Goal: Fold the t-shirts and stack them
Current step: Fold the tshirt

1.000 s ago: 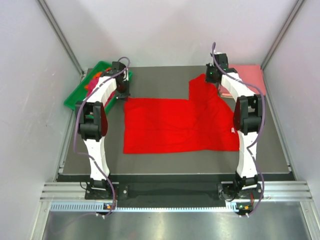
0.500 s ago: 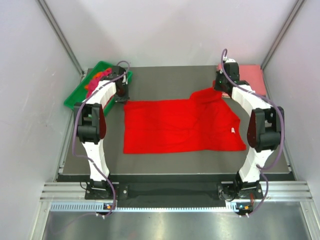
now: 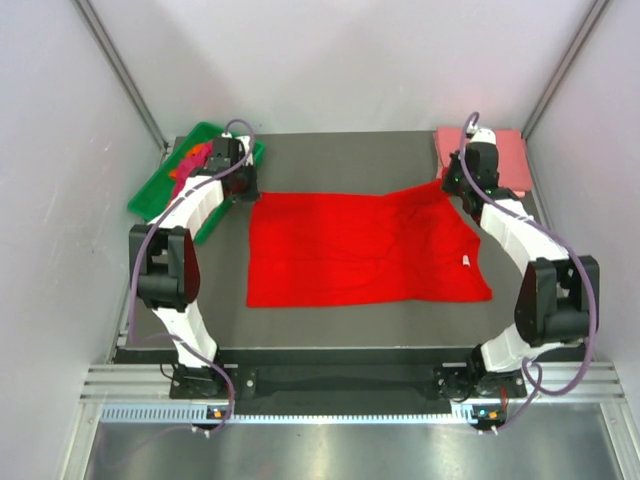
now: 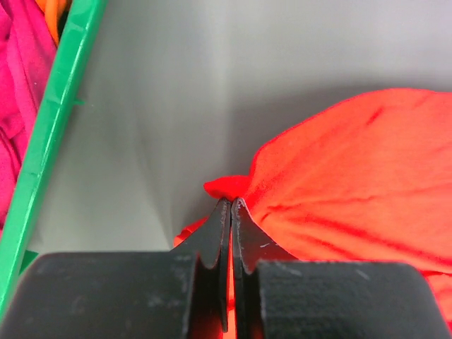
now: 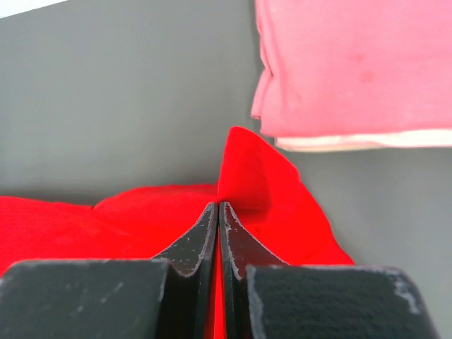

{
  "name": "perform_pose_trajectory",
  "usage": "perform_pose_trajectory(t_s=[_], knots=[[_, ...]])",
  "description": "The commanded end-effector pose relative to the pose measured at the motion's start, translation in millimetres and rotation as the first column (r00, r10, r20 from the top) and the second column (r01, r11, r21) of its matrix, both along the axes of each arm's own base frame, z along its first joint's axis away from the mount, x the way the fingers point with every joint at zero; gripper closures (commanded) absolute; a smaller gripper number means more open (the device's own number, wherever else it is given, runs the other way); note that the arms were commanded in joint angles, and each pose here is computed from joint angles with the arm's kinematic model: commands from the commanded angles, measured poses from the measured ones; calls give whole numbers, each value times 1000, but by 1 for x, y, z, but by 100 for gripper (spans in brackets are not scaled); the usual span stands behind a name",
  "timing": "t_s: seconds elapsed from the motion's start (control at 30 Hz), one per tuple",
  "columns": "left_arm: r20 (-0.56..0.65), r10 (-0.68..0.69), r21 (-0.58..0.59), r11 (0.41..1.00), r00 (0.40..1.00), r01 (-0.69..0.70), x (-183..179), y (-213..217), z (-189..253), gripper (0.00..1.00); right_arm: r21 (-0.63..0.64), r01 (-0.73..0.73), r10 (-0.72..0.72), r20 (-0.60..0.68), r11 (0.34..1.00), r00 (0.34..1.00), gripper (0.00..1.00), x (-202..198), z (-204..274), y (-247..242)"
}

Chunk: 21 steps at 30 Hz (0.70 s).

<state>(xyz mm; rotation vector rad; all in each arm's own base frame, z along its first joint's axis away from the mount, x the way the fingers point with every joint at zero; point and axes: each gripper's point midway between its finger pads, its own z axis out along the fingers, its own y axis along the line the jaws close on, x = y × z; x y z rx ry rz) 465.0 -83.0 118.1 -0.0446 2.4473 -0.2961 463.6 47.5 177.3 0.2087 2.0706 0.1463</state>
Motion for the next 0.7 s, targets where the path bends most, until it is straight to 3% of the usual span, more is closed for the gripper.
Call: perform_pose_trajectory(t_s=[0.0,0.5,0.67], knots=[[152,-28,-29,999,988,32,10,-6,37,100,11,52,-53,103,999,993,100,-5,27,-11],[278,-36,15,999,960,33,-18,5,54,100,6,134,-134,110,991,985,100,-58,15,-34],[252,-22,56,998,967,8,-35,15,38,100,32,141,-144,102,989,984,100,-79,4,-33]])
